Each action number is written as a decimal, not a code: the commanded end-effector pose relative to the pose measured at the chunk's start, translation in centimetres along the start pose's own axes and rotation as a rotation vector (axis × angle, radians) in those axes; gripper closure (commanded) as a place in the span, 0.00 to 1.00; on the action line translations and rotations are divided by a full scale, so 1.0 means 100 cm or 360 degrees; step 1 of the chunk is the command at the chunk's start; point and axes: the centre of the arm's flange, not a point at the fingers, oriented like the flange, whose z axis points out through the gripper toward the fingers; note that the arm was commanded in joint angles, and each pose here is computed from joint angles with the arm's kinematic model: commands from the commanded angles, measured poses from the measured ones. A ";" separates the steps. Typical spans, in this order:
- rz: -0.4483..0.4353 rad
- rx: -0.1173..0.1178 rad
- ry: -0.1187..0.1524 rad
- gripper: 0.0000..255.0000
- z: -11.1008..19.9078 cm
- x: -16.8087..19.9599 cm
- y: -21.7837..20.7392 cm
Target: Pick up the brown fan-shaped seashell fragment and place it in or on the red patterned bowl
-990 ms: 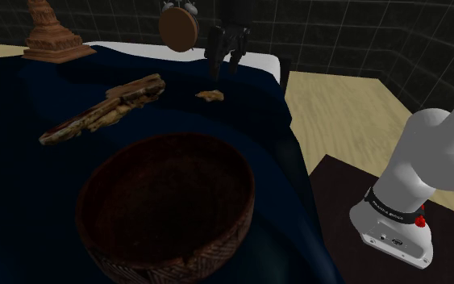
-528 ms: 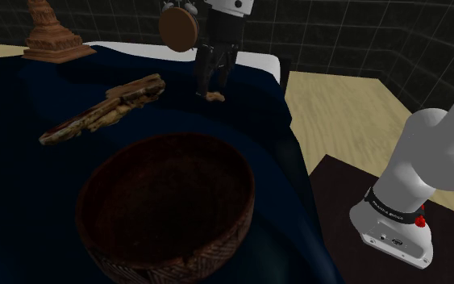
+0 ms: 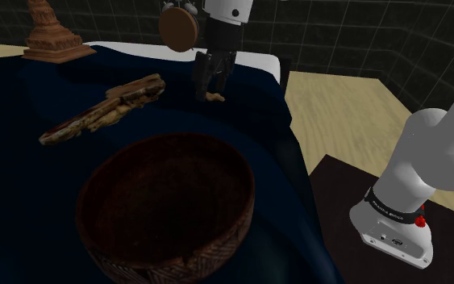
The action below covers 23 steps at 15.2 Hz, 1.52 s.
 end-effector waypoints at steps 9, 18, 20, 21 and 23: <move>0.0000 0.0000 0.0000 1.00 -0.001 0.000 -0.001; 0.0002 -0.0145 -0.0006 0.00 -0.012 0.033 -0.001; 0.0002 -0.0145 -0.0006 0.00 -0.001 0.033 0.000; 0.0002 -0.0145 -0.0006 0.00 0.004 0.033 0.001; 0.0002 -0.0145 -0.0006 0.00 0.015 0.033 0.001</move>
